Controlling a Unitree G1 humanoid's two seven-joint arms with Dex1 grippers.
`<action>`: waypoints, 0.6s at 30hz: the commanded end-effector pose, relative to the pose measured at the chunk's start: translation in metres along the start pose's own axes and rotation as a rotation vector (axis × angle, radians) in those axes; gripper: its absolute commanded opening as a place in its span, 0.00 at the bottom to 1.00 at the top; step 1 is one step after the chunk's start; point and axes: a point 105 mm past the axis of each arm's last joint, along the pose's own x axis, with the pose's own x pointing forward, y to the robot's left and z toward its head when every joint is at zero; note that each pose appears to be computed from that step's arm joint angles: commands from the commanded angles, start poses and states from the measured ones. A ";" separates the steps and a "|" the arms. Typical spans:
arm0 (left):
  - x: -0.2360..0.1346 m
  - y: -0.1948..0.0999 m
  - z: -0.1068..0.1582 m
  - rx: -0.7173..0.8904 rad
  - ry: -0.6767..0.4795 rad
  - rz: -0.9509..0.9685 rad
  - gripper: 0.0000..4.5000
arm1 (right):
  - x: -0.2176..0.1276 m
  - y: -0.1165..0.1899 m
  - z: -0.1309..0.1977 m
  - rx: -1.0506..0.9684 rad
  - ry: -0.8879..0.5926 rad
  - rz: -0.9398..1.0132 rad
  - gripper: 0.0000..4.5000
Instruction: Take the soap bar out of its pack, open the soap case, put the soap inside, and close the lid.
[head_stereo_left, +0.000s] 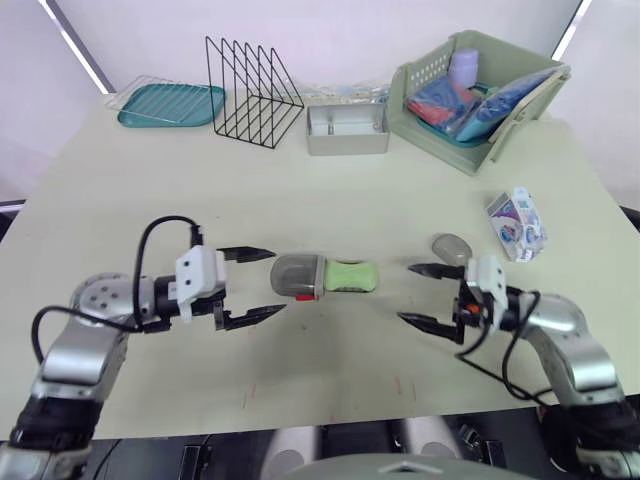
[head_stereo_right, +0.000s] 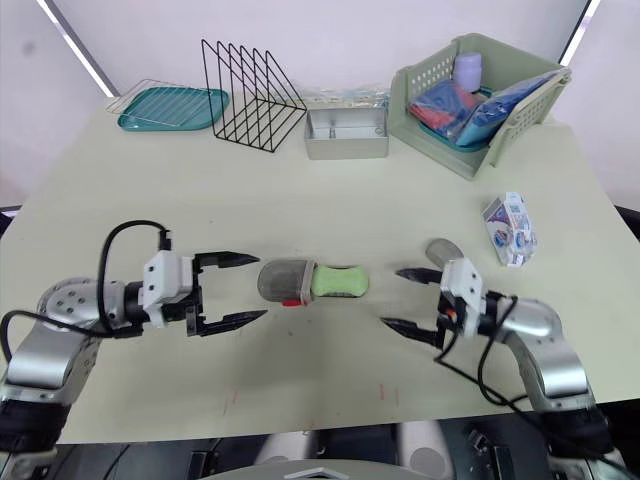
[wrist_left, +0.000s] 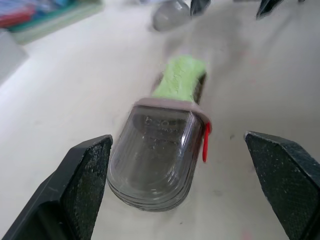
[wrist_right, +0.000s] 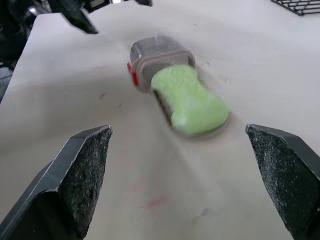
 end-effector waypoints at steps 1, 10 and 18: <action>0.002 0.014 0.003 0.051 0.047 -0.065 1.00 | -0.009 0.001 -0.002 -0.069 -0.030 -0.044 1.00; 0.014 0.047 0.002 0.114 0.160 -0.211 1.00 | -0.018 0.007 -0.013 -0.080 -0.045 -0.054 1.00; 0.021 0.053 -0.001 0.100 0.221 -0.312 1.00 | -0.025 0.012 -0.026 -0.081 -0.036 -0.059 1.00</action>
